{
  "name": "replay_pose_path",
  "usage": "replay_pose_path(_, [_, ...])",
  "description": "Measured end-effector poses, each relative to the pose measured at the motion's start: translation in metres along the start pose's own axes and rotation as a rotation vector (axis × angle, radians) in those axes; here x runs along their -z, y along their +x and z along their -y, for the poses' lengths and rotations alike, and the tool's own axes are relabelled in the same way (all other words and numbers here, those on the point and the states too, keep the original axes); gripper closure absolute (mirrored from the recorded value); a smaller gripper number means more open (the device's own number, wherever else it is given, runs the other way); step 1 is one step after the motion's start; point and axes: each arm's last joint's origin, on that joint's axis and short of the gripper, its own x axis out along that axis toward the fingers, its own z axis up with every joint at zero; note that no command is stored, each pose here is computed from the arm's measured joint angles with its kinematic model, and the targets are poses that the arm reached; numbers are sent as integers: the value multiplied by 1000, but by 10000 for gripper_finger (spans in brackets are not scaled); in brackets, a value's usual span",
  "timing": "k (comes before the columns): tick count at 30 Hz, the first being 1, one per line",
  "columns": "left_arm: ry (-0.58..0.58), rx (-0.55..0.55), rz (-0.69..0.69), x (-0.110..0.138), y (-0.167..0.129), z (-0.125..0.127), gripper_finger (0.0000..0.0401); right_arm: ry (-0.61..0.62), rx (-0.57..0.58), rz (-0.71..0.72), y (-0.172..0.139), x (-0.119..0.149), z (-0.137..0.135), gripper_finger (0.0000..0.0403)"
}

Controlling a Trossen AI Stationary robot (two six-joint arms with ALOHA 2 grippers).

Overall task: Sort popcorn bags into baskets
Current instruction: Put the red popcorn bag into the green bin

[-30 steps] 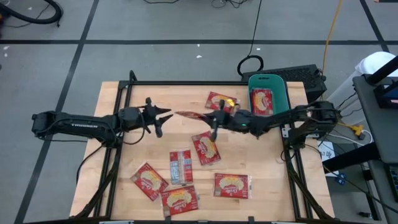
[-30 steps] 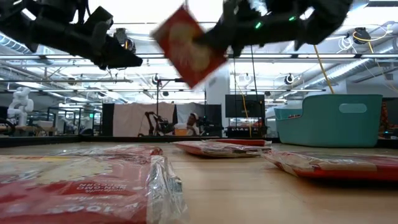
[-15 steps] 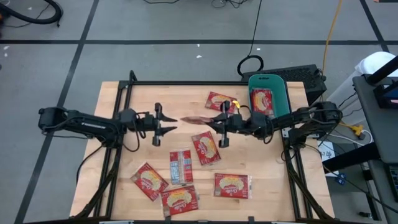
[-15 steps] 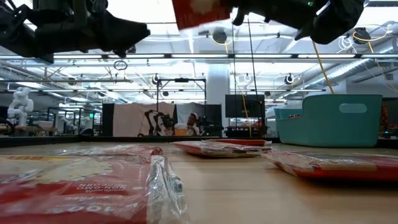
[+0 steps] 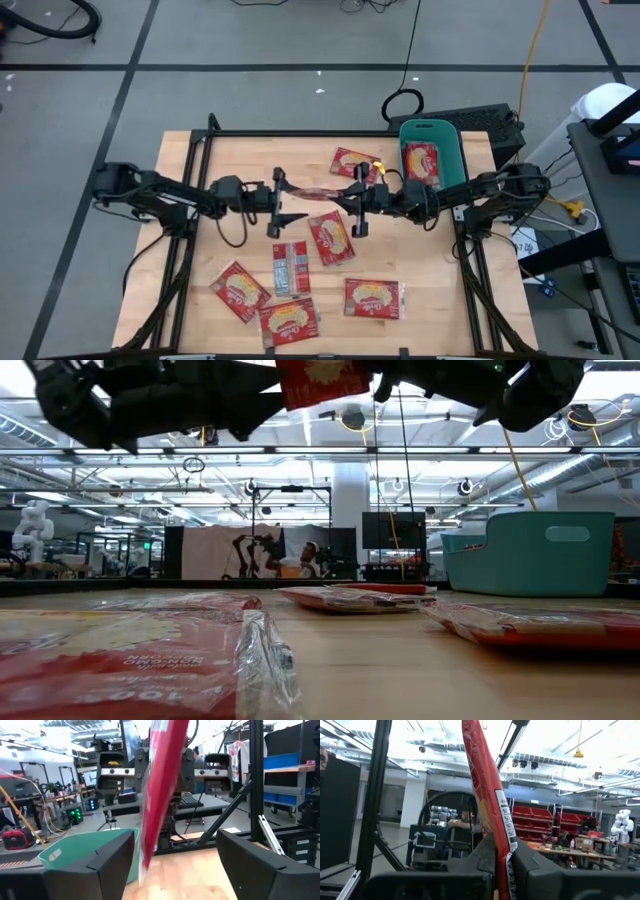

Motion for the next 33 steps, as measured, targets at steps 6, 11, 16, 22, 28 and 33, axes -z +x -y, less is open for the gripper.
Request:
replay_pose_path(6, [36, 28, 18, -4, 13, 5, 207, 35, -3, -16, 0, 2, 0, 392])
replay_pose_path(11, [40, 13, 20, -5, 13, 0, 321, 30, -5, -18, 0, 2, 0, 392])
replay_pose_path(16, [28, -15, -37, 2, 10, -10, 382, 39, 25, -60, 0, 6, 0, 389])
replay_pose_path(22, [-34, -68, -296, 24, -12, -25, 355, 55, 200, -310, -5, 23, 2, 341])
replay_pose_path(28, [-41, -157, -695, 35, -48, -38, 378, 33, 454, -584, -22, 31, 3, 271])
replay_pose_path(33, [43, -245, -820, 27, -70, -50, 382, 16, 471, -641, -1, 14, 6, 229])
